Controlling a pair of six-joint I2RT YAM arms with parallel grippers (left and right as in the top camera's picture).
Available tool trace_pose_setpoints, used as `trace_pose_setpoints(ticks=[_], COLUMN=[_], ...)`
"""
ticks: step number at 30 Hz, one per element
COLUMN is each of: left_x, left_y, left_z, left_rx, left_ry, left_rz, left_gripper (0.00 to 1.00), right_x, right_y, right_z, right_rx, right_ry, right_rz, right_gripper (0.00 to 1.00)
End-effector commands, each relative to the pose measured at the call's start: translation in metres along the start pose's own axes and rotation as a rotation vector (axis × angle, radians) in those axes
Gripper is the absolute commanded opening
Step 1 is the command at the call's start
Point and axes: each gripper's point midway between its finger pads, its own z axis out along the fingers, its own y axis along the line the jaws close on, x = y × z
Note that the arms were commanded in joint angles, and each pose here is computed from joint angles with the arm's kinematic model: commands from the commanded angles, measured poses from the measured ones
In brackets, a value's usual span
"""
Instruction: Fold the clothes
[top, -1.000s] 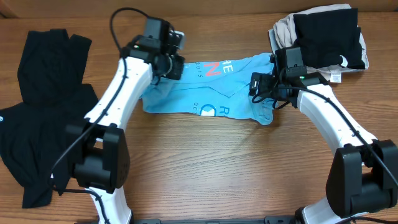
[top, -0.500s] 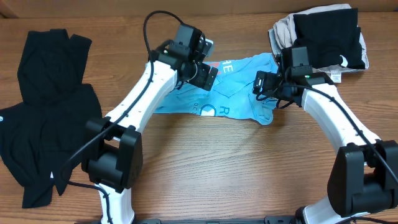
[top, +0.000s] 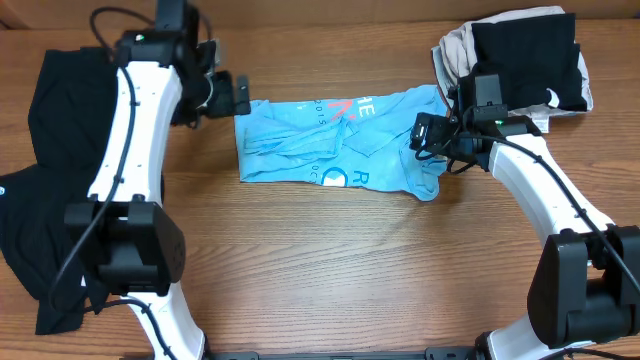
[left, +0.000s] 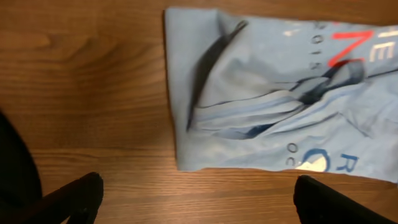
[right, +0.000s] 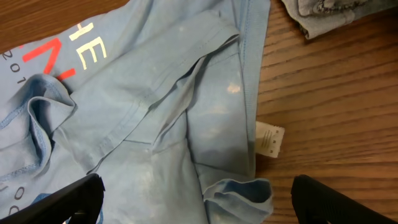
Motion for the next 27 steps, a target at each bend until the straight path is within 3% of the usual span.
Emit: trace_pose_setpoints(ticks=[1, 9, 16, 19, 27], left_x=[0.020, 0.029, 0.025, 0.020, 0.008], left_y=[-0.015, -0.025, -0.019, -0.008, -0.020], left_z=[0.029, 0.072, 0.094, 0.100, 0.104], left_rx=[0.056, 0.079, 0.071, -0.004, 0.010], left_ry=[0.076, 0.062, 0.009, -0.028, -0.091], left_rz=[0.007, 0.047, 0.022, 0.008, 0.034], left_gripper=[0.94, 0.70, 0.57, 0.57, 0.50], right_x=[-0.017, -0.014, -0.014, -0.014, -0.014], right_y=[0.009, 0.008, 0.008, 0.008, 0.008], right_z=[-0.016, -0.016, -0.016, -0.016, -0.016], right_rx=[-0.029, -0.025, -0.025, -0.025, -0.024], right_ry=[-0.058, -0.047, -0.046, -0.046, -0.046], right_rz=[-0.009, -0.008, -0.008, -0.008, -0.008], right_gripper=[1.00, 1.00, 1.00, 1.00, 1.00])
